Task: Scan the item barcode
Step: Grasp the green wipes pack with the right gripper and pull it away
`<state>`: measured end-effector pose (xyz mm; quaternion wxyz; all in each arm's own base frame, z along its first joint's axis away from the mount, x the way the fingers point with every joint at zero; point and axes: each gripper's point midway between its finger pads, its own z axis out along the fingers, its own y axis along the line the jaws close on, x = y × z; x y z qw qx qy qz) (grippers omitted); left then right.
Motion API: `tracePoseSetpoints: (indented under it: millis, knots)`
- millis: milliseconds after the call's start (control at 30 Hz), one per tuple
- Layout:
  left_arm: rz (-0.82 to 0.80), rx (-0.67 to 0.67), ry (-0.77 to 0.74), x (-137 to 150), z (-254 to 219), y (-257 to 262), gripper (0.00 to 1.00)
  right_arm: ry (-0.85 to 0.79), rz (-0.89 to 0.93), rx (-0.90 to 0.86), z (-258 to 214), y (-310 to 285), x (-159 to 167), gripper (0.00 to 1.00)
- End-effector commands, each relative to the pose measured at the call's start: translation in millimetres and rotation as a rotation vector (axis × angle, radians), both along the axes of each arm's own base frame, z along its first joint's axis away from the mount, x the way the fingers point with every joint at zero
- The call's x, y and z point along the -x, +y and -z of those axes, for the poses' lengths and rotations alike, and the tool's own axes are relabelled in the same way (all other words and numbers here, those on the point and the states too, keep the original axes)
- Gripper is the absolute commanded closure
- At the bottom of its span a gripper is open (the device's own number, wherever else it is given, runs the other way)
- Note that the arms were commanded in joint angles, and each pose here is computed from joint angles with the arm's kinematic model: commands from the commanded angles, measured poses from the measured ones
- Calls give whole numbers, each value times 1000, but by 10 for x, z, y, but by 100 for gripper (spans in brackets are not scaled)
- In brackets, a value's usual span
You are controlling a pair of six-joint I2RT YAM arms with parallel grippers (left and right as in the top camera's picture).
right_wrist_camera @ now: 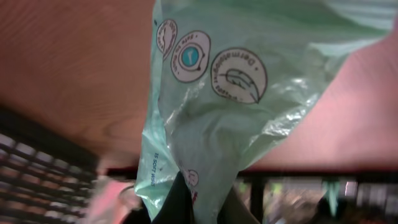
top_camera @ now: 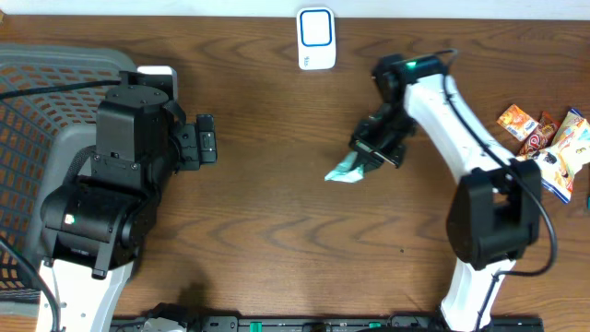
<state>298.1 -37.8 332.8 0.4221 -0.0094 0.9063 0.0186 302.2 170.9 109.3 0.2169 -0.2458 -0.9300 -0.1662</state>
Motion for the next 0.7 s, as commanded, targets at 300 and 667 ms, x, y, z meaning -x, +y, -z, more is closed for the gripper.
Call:
tracePoseSetpoints:
  millis: [300,667]
  knots:
    - [-11,-7,-2,-2,-3,30,2,316,358,163,-172,-240,292,99]
    - [-11,-7,-2,-2,-3,30,2,261,105,-93,-351,8,410,99]
